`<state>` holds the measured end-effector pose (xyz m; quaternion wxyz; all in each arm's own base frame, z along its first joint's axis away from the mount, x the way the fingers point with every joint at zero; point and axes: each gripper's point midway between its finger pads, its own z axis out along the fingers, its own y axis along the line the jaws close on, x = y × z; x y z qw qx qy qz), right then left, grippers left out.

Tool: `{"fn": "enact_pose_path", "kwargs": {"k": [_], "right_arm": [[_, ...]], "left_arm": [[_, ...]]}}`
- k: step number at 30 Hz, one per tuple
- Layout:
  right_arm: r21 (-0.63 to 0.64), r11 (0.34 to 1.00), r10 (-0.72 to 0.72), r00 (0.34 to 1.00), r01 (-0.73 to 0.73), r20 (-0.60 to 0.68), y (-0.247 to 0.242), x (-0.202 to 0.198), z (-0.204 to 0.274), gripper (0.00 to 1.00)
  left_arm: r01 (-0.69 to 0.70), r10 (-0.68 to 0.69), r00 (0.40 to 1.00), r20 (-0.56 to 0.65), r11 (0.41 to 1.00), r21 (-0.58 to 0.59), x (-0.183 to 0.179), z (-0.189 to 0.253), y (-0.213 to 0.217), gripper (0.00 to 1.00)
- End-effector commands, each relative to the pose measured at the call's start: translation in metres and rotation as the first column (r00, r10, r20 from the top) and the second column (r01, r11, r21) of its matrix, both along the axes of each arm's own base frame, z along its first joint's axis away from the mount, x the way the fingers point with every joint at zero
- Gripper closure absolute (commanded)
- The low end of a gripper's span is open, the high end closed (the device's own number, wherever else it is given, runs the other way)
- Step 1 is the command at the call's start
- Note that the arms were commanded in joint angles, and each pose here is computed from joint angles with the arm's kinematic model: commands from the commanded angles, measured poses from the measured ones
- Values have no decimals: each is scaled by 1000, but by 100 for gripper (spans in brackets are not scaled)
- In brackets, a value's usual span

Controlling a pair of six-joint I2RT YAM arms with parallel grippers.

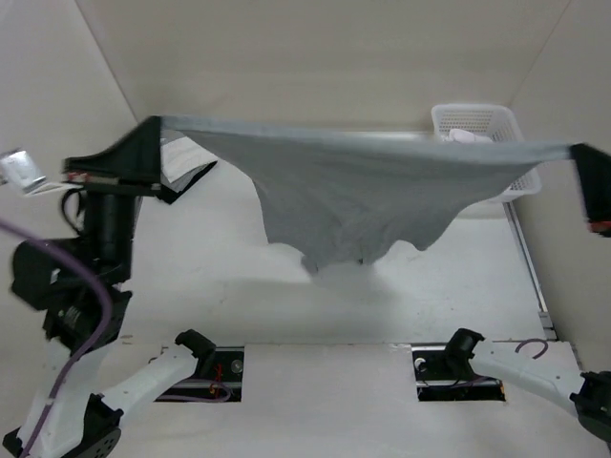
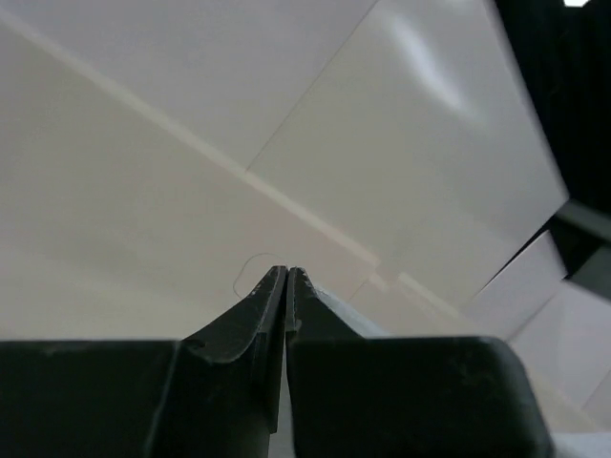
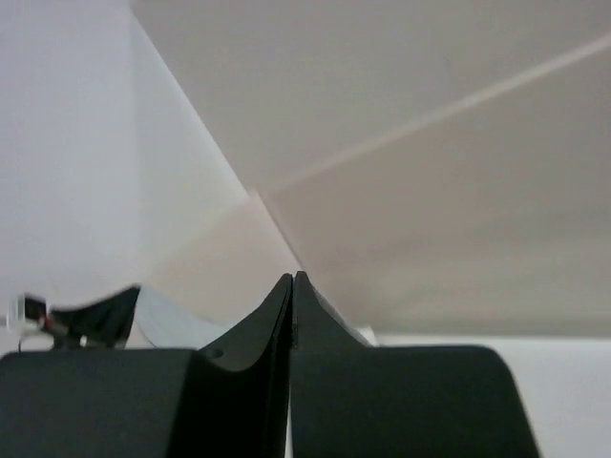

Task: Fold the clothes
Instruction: Flatten the tank top out

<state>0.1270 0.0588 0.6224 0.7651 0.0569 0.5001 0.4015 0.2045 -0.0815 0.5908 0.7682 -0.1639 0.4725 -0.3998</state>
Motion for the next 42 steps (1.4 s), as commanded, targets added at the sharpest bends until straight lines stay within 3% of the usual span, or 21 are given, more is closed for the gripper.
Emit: {"fn": "enact_pose_path", "kwargs": {"k": [1, 9, 13, 16, 19, 21, 28, 32, 37, 42], "right_arm": [[-82, 987, -148, 986, 141, -76, -7, 28, -3, 100], [-280, 939, -225, 972, 198, -67, 55, 94, -7, 100], [-326, 935, -193, 971, 139, -139, 83, 163, -34, 100], [-338, 939, -155, 961, 70, -229, 100, 228, -61, 100], [-344, 935, -187, 945, 88, -267, 100, 282, -68, 100], [-331, 939, -190, 944, 95, -269, 99, 298, -60, 100], [-219, 966, -163, 981, 138, -101, 94, 277, 23, 100], [-201, 971, -151, 985, 131, -86, 91, 262, 33, 100], [-251, 958, -189, 965, 141, -181, 82, 271, -5, 100], [-288, 948, -219, 936, 137, -277, 74, 258, -88, 100]], "left_arm": [[-58, 58, 995, 80, 998, -6, -18, 36, 18, 100], [-168, 171, 985, -20, 980, 107, 48, 7, 4, 100], [-180, 207, 967, -147, 967, 179, 118, -42, 0, 100], [-143, 184, 946, -268, 976, 166, 180, -81, 7, 100], [-112, 145, 932, -331, 987, 117, 228, -90, 20, 100], [-113, 142, 934, -328, 988, 105, 244, -77, 25, 100], [-148, 160, 973, -166, 985, 86, 232, 8, 43, 100], [-174, 184, 977, -110, 980, 95, 219, 29, 50, 100], [-237, 253, 960, -117, 962, 136, 213, 12, 57, 100], [-252, 287, 936, -204, 951, 179, 198, -73, 45, 100]]}}
